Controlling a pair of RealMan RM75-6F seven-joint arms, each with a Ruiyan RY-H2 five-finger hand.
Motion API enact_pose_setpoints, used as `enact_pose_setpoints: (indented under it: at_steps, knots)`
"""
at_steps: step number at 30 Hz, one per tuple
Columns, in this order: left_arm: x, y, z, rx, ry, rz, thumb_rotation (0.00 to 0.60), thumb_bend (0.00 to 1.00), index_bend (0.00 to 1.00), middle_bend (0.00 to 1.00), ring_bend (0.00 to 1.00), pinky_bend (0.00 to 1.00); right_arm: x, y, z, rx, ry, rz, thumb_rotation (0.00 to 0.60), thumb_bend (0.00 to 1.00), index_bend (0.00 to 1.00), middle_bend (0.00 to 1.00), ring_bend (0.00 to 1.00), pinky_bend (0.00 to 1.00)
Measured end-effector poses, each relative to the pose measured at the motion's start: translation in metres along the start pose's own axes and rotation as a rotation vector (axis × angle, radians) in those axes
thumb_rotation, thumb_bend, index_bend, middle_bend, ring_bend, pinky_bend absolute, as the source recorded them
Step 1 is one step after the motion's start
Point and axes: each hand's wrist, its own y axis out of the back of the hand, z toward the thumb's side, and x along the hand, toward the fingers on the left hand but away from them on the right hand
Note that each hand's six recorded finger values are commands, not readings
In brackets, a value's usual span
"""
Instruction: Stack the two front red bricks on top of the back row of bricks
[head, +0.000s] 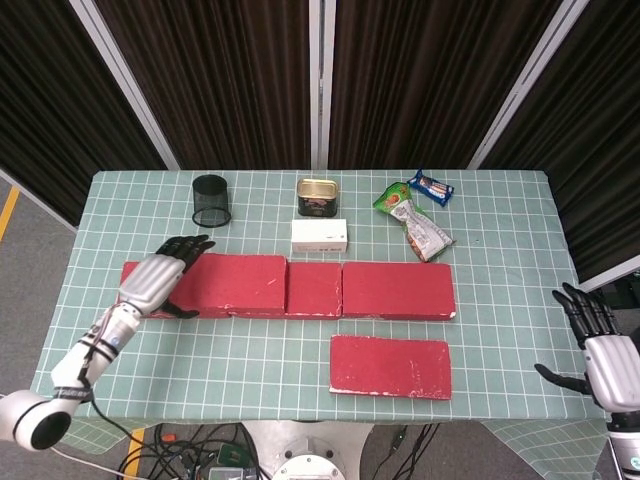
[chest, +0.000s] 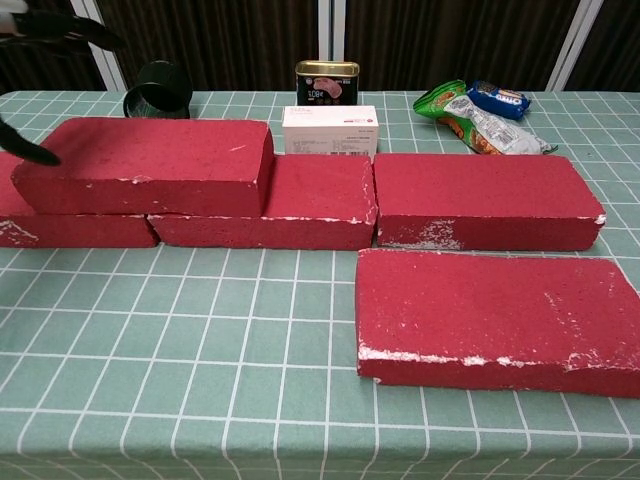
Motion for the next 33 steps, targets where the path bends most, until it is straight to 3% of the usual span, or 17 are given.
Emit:
enact_pose_setpoints:
  at_steps: [5,13,17,24,33]
  knots:
    - [-0.052,-0.003,-0.024,0.028,0.066,0.064,0.6,0.01,0.04,0.0,0.0,0.0,0.001,-0.02,0.032,-0.008,0.104,0.094,0.6,0.0,0.0,0.0,0.0,0.0]
    - [-0.122,-0.018,-0.062,0.037,0.168,0.177,0.6,0.01,0.04,0.0,0.0,0.0,-0.008,-0.081,0.069,0.009,0.199,0.297,0.6,0.0,0.0,0.0,0.0,0.0]
    - [-0.146,-0.028,-0.079,-0.004,0.213,0.19,0.6,0.01,0.04,0.0,0.0,0.0,-0.007,-0.101,0.088,0.009,0.242,0.349,0.6,0.0,0.0,0.0,0.0,0.0]
    - [-0.174,-0.038,-0.105,-0.066,0.276,0.18,0.6,0.01,0.04,0.0,0.0,0.0,-0.005,-0.116,0.105,0.017,0.265,0.392,0.6,0.0,0.0,0.0,0.0,0.0]
    - [-0.174,-0.036,-0.111,-0.073,0.28,0.185,0.6,0.01,0.04,0.0,0.0,0.0,-0.022,-0.146,0.123,0.02,0.261,0.455,0.6,0.0,0.0,0.0,0.0,0.0]
